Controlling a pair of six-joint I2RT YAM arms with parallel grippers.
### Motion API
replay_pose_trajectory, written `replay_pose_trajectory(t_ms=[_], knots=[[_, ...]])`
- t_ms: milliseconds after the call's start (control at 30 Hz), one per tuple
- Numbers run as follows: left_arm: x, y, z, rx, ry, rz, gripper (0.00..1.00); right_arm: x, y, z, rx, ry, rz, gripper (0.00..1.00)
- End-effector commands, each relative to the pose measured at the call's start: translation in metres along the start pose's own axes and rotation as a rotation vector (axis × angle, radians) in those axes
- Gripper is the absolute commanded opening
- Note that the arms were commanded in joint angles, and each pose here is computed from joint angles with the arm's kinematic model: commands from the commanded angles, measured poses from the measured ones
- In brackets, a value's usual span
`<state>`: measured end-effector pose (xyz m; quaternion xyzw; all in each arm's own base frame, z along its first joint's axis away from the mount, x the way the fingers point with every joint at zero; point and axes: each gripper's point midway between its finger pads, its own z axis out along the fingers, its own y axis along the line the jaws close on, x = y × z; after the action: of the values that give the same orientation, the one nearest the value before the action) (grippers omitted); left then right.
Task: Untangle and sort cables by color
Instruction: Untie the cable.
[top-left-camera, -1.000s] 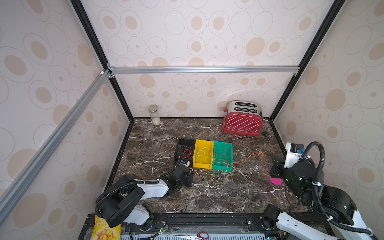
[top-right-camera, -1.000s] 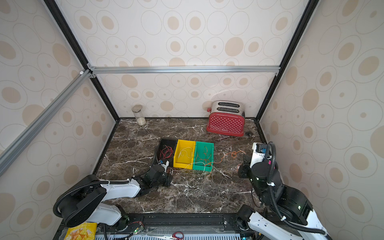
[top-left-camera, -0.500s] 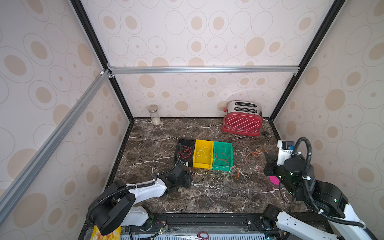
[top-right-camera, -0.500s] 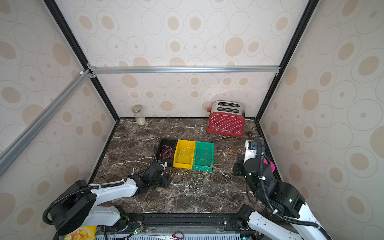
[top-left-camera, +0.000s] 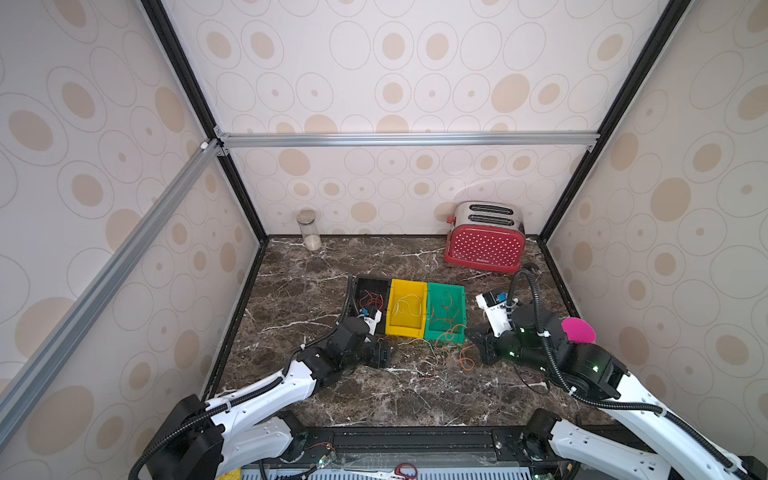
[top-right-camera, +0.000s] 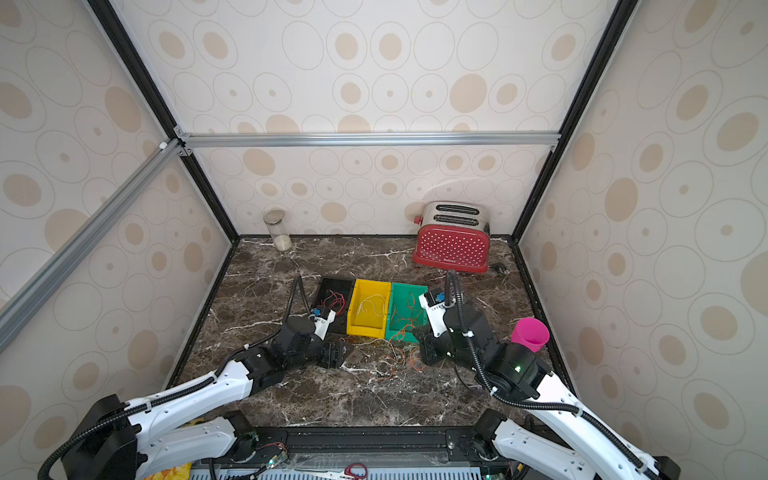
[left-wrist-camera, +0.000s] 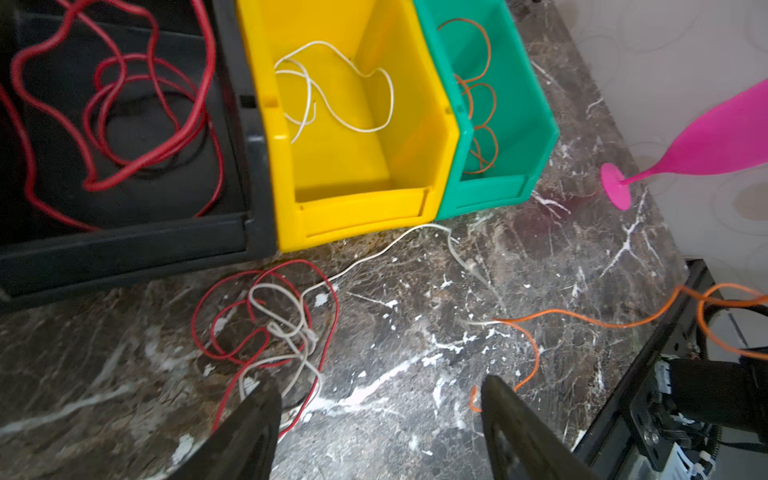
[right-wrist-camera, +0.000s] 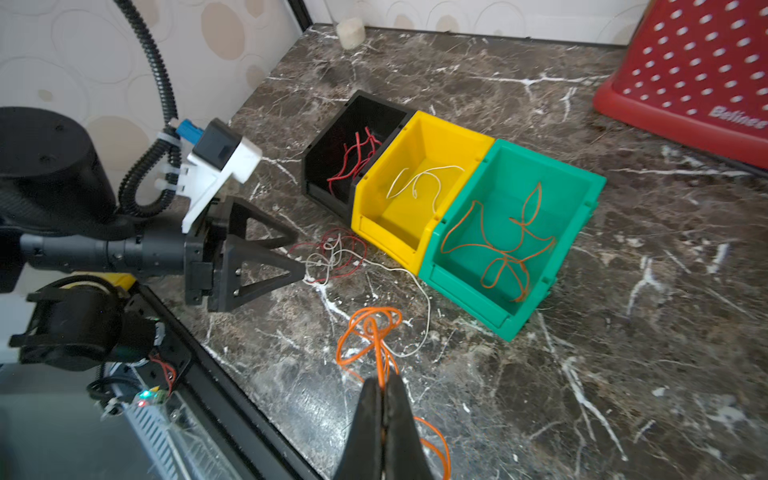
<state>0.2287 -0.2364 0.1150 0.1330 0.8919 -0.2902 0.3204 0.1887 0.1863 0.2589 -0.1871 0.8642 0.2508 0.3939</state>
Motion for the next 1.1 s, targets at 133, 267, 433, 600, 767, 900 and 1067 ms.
replay_pose_trajectory(t_ms=[133,267,433,600,767,900,1067], knots=[[-0.013,-0.027,0.019,0.147,-0.023,0.085,0.74,0.006,0.014,-0.003,-0.104,-0.012,0.075,0.00],[-0.009,-0.040,0.033,0.222,-0.004,0.077,0.73,0.017,0.018,0.000,-0.141,0.014,0.094,0.00],[0.001,-0.036,0.056,0.191,0.045,0.076,0.69,0.039,0.013,0.004,-0.149,0.036,0.121,0.00],[0.013,-0.023,0.079,0.077,0.088,0.159,0.63,0.044,0.010,0.000,-0.144,0.032,0.141,0.00],[0.017,-0.013,0.096,-0.011,0.124,0.230,0.61,0.042,0.010,-0.003,-0.146,0.020,0.140,0.00],[0.015,-0.012,0.103,-0.020,0.102,0.250,0.59,0.044,0.010,-0.002,-0.148,0.024,0.144,0.00],[0.019,-0.008,0.115,-0.027,0.115,0.265,0.57,0.044,0.009,0.000,-0.147,0.020,0.147,0.00]])
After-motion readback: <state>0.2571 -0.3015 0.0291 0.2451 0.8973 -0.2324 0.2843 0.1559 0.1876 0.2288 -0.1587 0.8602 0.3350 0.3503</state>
